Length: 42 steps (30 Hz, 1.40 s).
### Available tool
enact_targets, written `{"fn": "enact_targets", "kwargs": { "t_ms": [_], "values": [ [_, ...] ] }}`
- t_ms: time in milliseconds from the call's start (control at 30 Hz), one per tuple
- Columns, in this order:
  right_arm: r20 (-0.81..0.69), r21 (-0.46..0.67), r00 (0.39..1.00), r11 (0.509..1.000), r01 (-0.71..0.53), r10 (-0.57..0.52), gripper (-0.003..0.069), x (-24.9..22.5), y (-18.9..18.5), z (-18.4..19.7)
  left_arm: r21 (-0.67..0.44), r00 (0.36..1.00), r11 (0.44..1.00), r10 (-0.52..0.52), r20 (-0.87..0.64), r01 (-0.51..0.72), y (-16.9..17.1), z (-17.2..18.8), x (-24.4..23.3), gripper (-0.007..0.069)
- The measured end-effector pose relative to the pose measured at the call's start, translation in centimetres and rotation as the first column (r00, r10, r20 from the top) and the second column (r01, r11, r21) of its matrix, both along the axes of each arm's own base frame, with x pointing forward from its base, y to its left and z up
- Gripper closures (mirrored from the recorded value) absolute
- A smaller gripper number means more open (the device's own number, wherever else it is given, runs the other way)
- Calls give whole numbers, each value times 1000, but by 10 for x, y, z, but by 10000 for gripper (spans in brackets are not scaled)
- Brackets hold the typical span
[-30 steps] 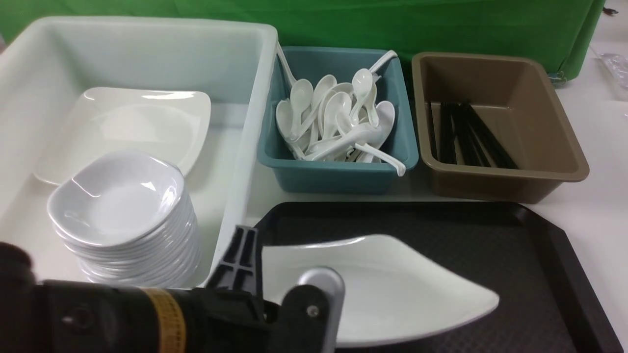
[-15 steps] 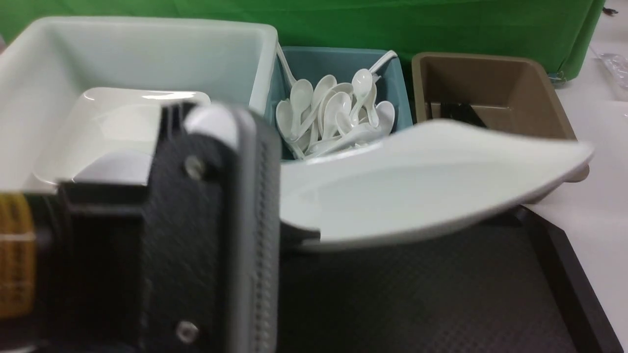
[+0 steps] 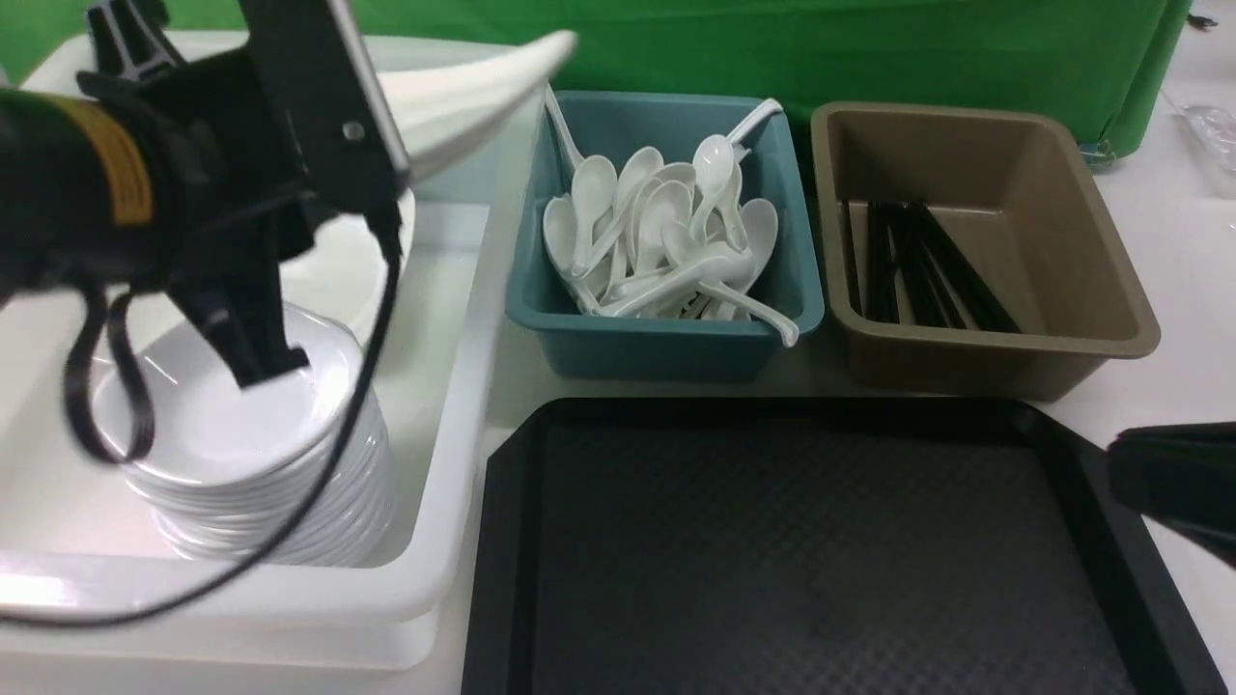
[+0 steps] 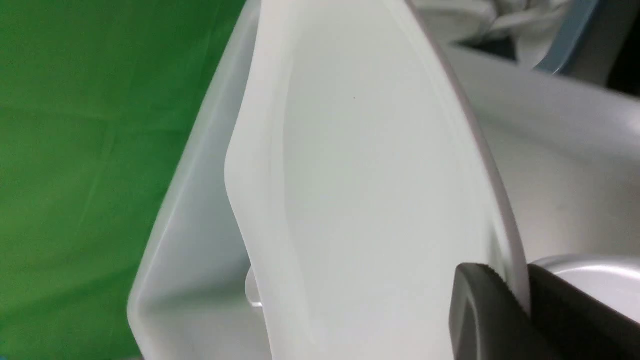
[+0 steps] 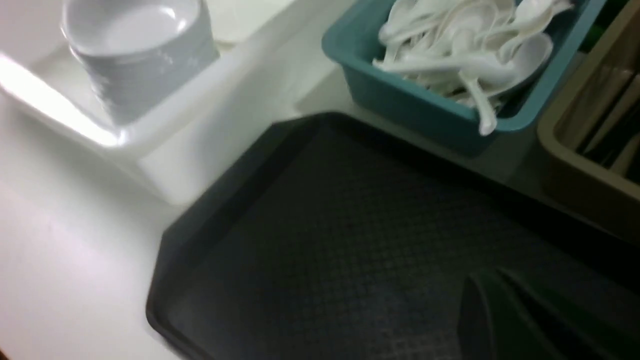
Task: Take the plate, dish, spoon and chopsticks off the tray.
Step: Use the left arm to put the plate into the large storage box on the left
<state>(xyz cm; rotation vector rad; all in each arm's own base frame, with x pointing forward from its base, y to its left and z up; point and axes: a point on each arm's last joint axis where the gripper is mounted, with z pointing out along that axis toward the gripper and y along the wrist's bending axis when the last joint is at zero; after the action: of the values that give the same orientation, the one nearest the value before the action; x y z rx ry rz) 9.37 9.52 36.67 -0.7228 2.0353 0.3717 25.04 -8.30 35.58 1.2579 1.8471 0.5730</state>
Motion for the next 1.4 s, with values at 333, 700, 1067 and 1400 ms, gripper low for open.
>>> {"fn": "enact_targets", "kwargs": {
  "t_ms": [333, 700, 1067, 1400],
  "values": [
    [13, -29, 999, 999, -33, 34, 637, 0, 2, -1, 119, 971, 982, 163, -175, -143, 31, -52, 80, 592],
    [-4, -31, 998, 997, -64, 64, 637, -2, 3, -2, 171, 952, 972, 201, -230, -164, 28, -68, 131, 592],
    [-50, -64, 994, 993, -97, 94, 637, -6, 3, -6, 146, 933, 967, 242, -266, -209, 27, -85, 138, 596],
    [-72, -52, 990, 991, -122, 119, 637, -9, 5, -7, 85, 924, 968, 251, -290, -236, 24, -85, 137, 408]
  ]
}}
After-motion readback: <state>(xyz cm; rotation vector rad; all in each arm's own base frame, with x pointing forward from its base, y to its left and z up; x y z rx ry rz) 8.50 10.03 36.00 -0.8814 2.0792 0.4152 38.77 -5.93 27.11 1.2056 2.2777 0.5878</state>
